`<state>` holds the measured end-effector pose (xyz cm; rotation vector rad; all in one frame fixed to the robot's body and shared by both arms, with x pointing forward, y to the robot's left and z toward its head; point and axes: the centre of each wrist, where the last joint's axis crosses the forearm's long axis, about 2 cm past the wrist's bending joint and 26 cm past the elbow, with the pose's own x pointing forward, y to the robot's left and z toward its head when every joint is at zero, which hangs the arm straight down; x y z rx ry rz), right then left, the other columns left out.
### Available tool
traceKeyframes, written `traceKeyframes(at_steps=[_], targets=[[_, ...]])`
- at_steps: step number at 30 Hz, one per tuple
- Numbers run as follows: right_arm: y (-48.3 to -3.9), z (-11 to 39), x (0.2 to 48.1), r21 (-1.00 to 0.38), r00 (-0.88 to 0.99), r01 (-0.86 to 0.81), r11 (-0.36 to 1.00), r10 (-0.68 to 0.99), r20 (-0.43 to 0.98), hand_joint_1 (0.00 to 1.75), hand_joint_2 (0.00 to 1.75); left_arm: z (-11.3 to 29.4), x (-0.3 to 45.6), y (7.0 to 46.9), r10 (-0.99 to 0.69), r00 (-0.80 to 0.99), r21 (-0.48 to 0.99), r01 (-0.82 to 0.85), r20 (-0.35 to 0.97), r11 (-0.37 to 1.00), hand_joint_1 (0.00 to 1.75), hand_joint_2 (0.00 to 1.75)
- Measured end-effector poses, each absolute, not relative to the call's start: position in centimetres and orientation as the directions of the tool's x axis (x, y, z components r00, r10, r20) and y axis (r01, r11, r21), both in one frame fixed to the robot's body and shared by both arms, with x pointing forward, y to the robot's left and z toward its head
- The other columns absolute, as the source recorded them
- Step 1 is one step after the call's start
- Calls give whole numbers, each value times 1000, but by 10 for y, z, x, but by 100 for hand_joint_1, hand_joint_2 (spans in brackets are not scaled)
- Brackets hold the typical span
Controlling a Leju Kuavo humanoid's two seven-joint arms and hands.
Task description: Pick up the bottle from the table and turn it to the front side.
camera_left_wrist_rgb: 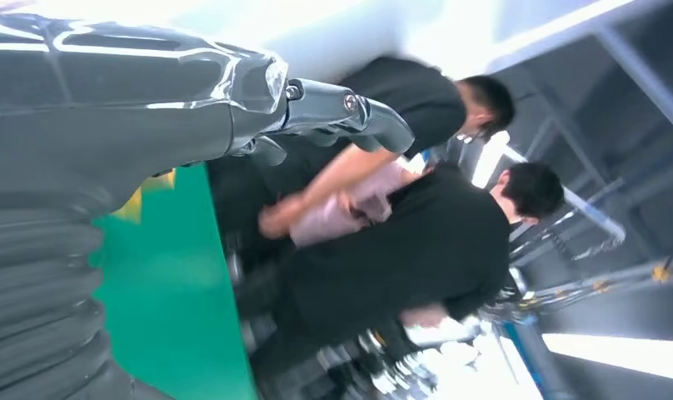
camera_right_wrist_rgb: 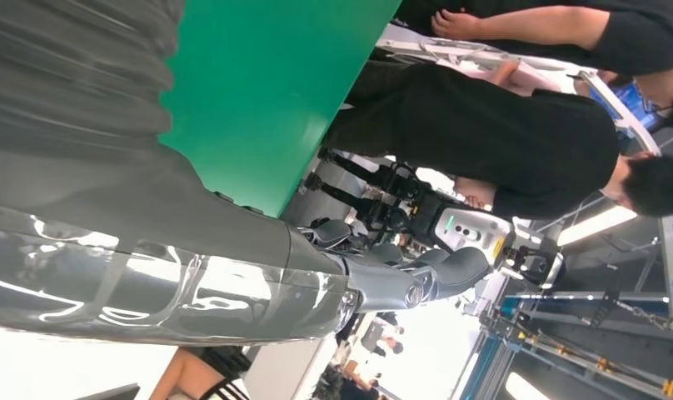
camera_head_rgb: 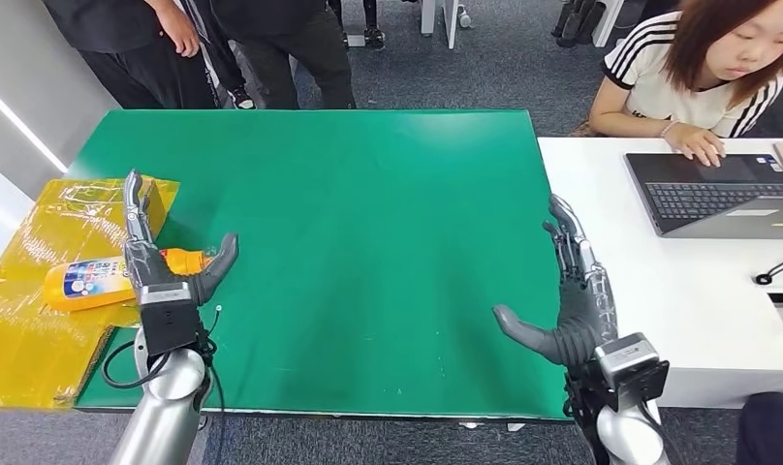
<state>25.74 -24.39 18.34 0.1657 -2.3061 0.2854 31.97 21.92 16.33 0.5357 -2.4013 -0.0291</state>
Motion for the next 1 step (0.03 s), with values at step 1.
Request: traceKeyframes(at_steps=[1], targets=[[-243, 183, 257, -149, -679, -207, 967, -32, 734, 0, 175, 166, 320, 216, -338, -697, 127, -337, 632, 933, 0, 175]])
